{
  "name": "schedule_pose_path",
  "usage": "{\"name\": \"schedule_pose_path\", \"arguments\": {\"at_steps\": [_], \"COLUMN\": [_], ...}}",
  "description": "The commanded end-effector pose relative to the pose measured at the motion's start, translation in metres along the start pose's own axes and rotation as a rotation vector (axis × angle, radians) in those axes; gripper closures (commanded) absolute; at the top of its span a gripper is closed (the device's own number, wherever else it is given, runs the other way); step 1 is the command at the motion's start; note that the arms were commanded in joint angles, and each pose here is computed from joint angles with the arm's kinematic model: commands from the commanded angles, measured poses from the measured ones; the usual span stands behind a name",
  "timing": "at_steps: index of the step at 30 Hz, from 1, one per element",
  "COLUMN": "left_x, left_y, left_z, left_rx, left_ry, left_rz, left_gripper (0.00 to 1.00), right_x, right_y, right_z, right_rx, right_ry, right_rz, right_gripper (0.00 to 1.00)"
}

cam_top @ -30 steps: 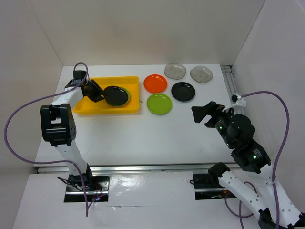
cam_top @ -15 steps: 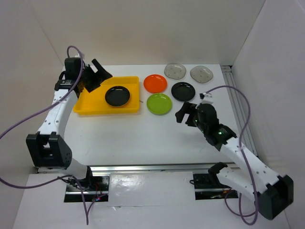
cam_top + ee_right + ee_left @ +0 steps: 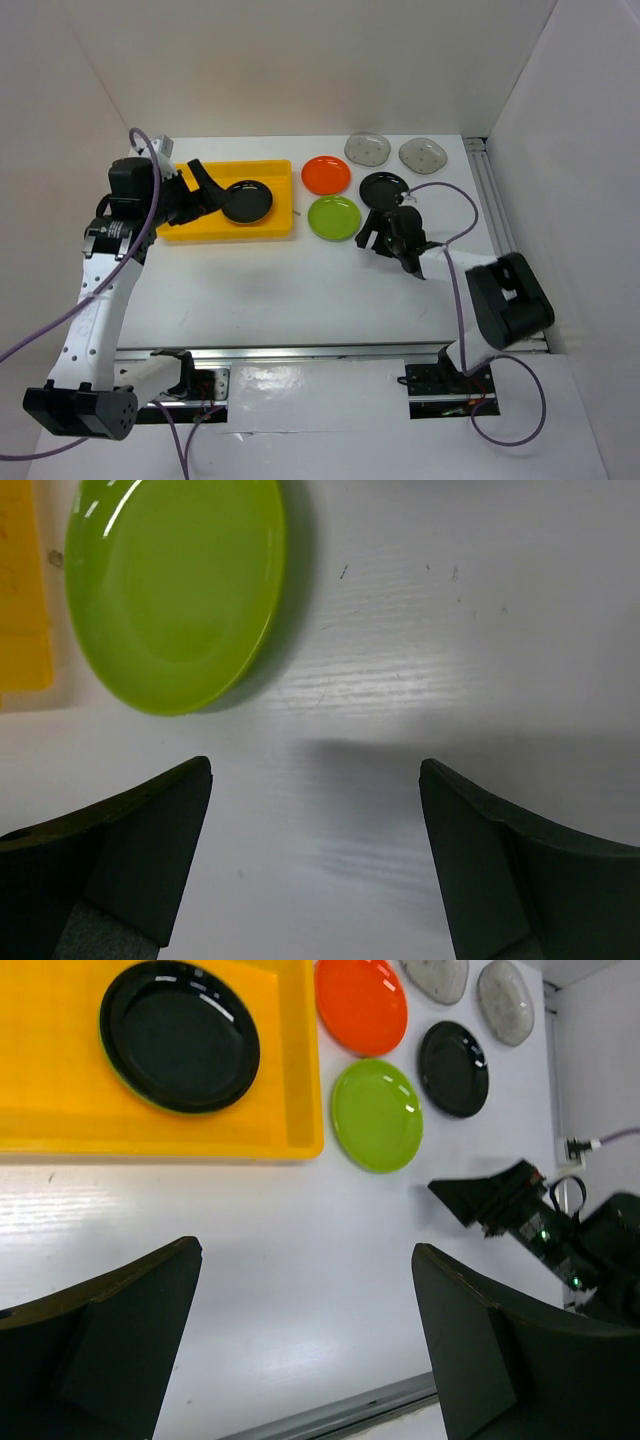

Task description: Place the plates into the plastic bin on the countertop

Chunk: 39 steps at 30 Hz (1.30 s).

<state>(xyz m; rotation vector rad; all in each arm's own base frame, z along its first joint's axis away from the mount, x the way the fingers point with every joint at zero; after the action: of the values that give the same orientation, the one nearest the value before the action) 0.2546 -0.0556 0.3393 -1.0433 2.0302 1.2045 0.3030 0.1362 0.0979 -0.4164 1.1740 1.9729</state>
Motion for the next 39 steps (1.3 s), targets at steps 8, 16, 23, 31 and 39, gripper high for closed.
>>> {"name": "schedule_pose_path", "arguments": {"at_steps": [8,16,23,31,39], "left_x": [0.022,0.037,0.038,0.045,0.061], "left_y": [0.011,0.004,0.003,-0.006,-0.023], "left_z": [0.006,0.013,0.015,0.013,-0.024], "left_rx": [0.015,0.011,0.002,0.06,0.317], "left_ry": [-0.051,-0.039,-0.039,-0.038,-0.047], "left_rz": [0.027,0.066,0.063,0.11,0.166], "left_gripper": [0.0,0.0,0.0,0.0,0.0], "right_x": [-0.019,0.013,0.017,-0.004,-0.029], "right_y": [-0.07,-0.106,-0.099,-0.061,0.036], "right_z": [0.006,-0.025,-0.028,-0.014,0.029], "right_rx": [-0.055,0.094,0.144,0.155,0.072], "right_ry": [-0.058,-0.133,-0.178,-0.213,-0.108], "right_rz": [-0.016,0.134,0.165,0.16,-0.066], "right_gripper": [0.14,0.37,0.75,1.0,1.0]}}
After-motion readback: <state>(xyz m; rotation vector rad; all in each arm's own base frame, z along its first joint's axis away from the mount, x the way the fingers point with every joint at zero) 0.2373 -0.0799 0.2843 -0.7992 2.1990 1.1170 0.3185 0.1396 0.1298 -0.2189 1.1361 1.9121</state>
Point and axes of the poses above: each gripper's point midway between its finger pads, its own y axis back along the fingers, its own z axis along the line the jaws close on, x = y × z, the point moved 7 cm from there along y, back along the fingers, and after that the axes turned 6 degrees about -y, right-handed, at the moved point
